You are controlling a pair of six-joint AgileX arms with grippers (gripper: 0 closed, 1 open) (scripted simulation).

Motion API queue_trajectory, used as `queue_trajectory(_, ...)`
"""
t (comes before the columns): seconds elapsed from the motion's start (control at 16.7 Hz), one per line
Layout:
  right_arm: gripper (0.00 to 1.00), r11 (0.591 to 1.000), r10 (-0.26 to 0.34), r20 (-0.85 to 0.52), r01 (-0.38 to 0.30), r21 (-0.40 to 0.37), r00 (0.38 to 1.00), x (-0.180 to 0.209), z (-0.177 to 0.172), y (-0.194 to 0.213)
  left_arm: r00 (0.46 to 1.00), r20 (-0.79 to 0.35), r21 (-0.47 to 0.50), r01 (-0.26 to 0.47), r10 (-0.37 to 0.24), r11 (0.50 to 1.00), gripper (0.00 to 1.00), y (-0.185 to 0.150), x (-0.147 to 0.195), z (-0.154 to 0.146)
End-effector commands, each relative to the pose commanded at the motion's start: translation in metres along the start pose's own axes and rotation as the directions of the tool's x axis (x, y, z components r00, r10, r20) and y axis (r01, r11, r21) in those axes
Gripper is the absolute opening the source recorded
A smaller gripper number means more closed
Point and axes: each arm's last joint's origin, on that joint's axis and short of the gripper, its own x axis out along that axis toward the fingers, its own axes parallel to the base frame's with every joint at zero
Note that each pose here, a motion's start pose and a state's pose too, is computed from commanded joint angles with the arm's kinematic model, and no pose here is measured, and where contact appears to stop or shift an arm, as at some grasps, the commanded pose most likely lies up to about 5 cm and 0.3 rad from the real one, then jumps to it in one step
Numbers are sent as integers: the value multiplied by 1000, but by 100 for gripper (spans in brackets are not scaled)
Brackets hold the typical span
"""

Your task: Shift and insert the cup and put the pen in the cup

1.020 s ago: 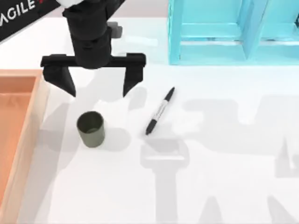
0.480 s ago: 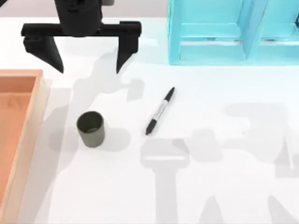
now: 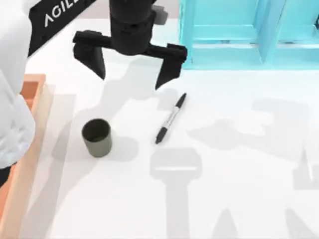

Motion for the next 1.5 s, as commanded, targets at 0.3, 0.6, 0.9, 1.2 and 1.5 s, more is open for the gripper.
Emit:
queue_trajectory(0.3,100,1000,0,0,0,0,1000,0,0,0,994,71,235,-97,83,967,100,-83,73,15)
queue_trajectory(0.6,100,1000,0,0,0,0,1000,0,0,0,993,82,258,-108,90,960,100,-92,80,15)
queue_trajectory(0.9,100,1000,0,0,0,0,1000,0,0,0,992,90,262,-109,89,959,100,-92,105,19)
queue_trajectory(1.2,100,1000,0,0,0,0,1000,0,0,0,992,89,262,-109,89,959,100,-87,159,23)
queue_trajectory(1.5,100,1000,0,0,0,0,1000,0,0,0,992,89,262,-109,89,959,100,-85,178,23)
